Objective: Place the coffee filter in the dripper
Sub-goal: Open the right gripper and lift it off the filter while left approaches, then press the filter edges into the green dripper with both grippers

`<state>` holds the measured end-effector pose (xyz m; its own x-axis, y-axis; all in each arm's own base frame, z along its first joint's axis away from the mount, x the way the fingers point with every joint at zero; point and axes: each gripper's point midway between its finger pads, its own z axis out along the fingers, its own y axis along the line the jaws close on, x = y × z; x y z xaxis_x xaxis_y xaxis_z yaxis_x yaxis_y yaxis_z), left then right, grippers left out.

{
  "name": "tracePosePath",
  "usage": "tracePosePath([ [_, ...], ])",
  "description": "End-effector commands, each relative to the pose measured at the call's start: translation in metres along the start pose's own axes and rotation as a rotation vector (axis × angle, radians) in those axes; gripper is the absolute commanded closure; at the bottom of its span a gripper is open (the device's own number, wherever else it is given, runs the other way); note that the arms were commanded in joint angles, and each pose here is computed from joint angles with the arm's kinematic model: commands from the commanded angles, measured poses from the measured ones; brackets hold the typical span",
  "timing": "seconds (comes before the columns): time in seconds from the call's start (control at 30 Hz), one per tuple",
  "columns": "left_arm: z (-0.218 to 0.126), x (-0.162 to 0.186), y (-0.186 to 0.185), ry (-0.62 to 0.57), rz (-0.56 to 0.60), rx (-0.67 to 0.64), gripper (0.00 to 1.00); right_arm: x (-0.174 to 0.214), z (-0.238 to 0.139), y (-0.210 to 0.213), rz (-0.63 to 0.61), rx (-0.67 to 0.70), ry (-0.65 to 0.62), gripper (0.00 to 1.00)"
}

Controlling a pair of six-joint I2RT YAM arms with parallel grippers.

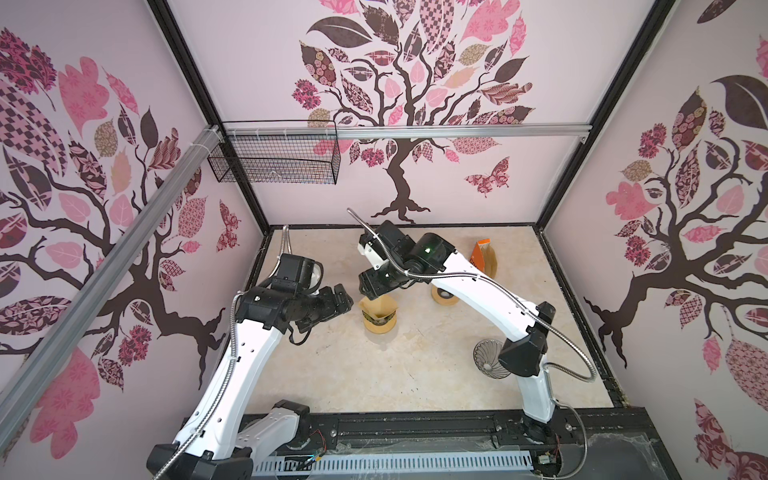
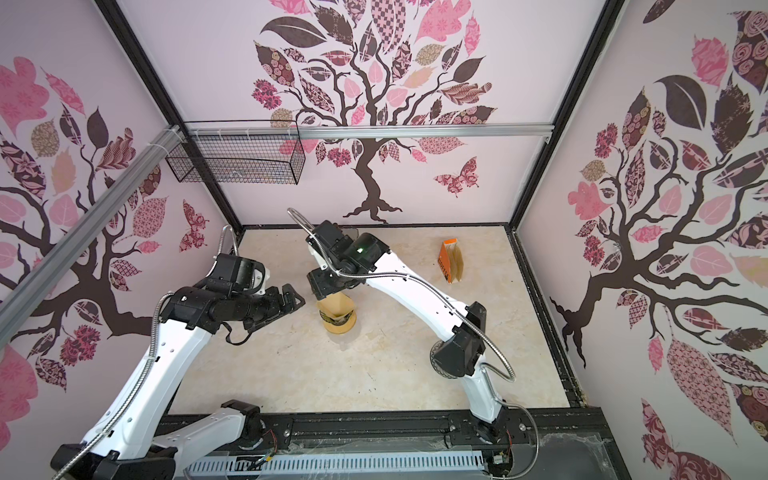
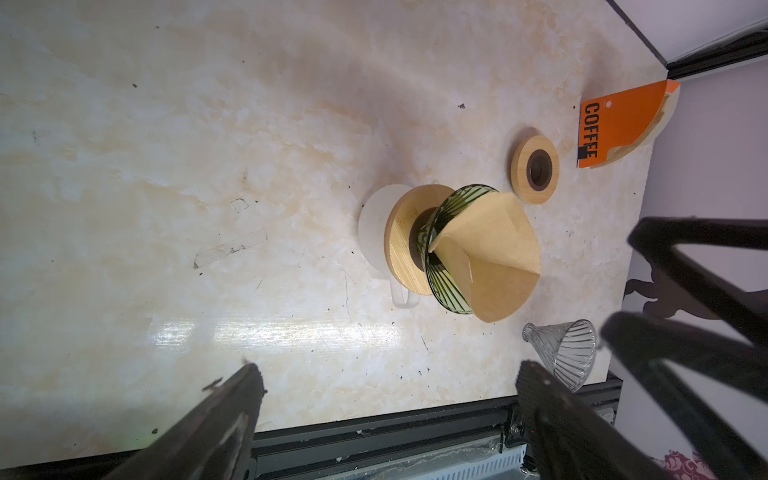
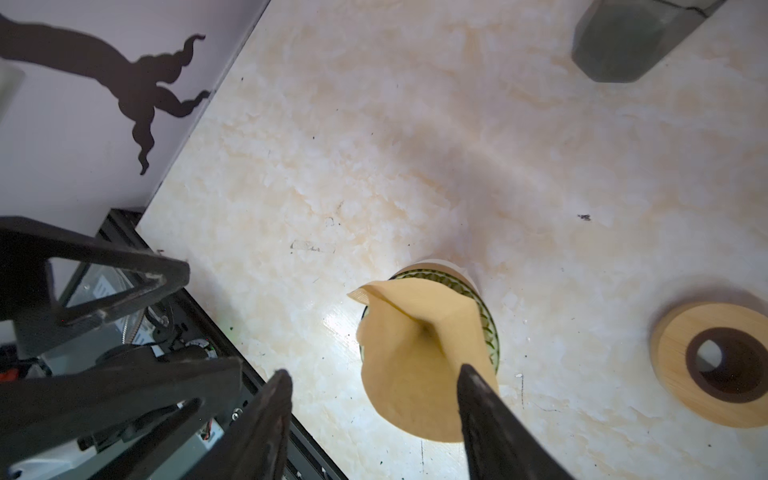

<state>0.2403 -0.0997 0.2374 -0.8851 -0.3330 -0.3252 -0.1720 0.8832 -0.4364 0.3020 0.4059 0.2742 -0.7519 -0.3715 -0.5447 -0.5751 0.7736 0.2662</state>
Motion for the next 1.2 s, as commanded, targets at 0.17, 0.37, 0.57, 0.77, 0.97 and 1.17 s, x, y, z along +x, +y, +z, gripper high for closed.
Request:
tracePosePath([
  [0.17,0.010,-0.030,-0.019,-0.006,0.026,0.023,0.02,-0.013,-0.025,-0.044,0.090,0.013,-0.092,0.17],
  [0.37,0.036,-0.038,-0.025,0.068,0.042,0.009,0.02,0.004,-0.013,-0.059,0.103,0.018,-0.054,0.08],
  [0.57,0.061,-0.035,-0.030,0.138,0.100,-0.040,0.02,0.031,0.004,-0.072,0.095,0.051,0.011,0.05],
  [0.77,0.080,-0.026,-0.025,0.184,0.129,-0.092,0.02,0.043,0.013,-0.078,0.099,0.053,0.027,0.04],
  [0.97,0.085,-0.019,-0.013,0.198,0.132,-0.134,0.02,0.045,0.020,-0.081,0.095,0.066,0.040,0.04],
  [1.17,0.087,-0.015,-0.005,0.207,0.139,-0.165,0.02,0.049,0.024,-0.087,0.091,0.094,0.050,0.04],
])
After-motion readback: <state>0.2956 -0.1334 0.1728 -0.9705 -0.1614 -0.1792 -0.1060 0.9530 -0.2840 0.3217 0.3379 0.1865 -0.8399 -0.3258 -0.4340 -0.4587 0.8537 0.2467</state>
